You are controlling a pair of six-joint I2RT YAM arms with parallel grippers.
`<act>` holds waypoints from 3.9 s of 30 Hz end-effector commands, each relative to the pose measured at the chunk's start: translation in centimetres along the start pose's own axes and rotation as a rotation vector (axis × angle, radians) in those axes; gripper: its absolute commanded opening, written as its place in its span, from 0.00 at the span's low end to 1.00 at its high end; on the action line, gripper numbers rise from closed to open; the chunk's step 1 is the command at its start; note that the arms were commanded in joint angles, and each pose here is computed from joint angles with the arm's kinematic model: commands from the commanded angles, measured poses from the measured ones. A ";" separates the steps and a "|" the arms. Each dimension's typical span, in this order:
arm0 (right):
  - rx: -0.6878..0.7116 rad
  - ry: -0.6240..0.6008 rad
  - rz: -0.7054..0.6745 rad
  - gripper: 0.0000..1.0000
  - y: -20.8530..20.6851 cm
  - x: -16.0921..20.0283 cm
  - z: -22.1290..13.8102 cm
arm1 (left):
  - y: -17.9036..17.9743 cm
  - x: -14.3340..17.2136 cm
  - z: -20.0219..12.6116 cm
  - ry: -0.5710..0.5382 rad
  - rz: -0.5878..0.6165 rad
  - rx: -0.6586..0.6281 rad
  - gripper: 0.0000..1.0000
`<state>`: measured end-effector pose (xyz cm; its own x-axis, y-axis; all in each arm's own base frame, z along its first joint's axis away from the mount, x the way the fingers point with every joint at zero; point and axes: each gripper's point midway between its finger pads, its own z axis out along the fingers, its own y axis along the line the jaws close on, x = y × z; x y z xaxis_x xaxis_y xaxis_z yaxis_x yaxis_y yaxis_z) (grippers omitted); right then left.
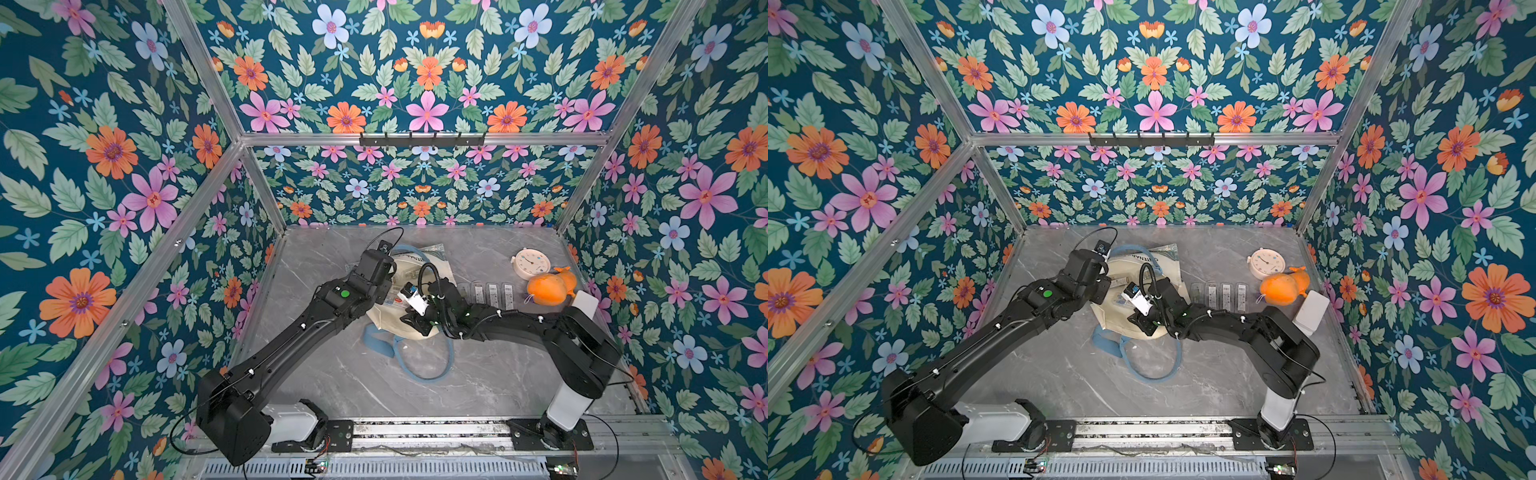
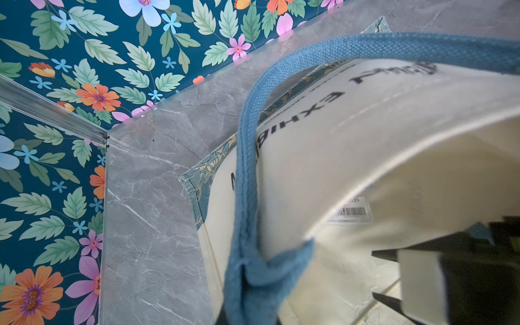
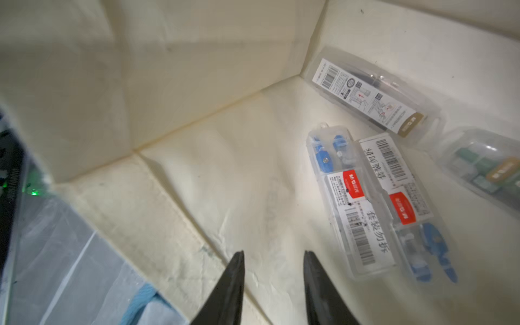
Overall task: Take out the compass set from the canvas bag
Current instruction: Pick up the compass set from the canvas bag, then place the compass set at the center of the board.
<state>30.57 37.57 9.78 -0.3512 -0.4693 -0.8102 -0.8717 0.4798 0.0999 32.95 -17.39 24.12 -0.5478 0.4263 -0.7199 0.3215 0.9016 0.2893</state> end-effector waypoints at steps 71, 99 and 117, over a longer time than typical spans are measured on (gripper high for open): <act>0.066 0.381 0.264 0.42 -0.7 0.4 0.6 | -0.2 0.5 0.6 -0.023 0.005 0.002 0.00; 0.207 0.386 0.472 0.40 5.4 3.9 -15.1 | 0.3 0.0 1.1 -0.023 -0.012 -0.019 0.00; 0.732 0.573 0.959 0.33 -2.2 17.3 -25.5 | -0.4 -0.3 1.1 -0.031 -0.012 0.025 0.00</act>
<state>16.67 11.05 10.69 -0.9764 0.0588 -0.2077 0.0458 0.9967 0.0667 33.47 -17.46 22.72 -0.5463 0.4336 -0.7167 0.3361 0.8972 0.2866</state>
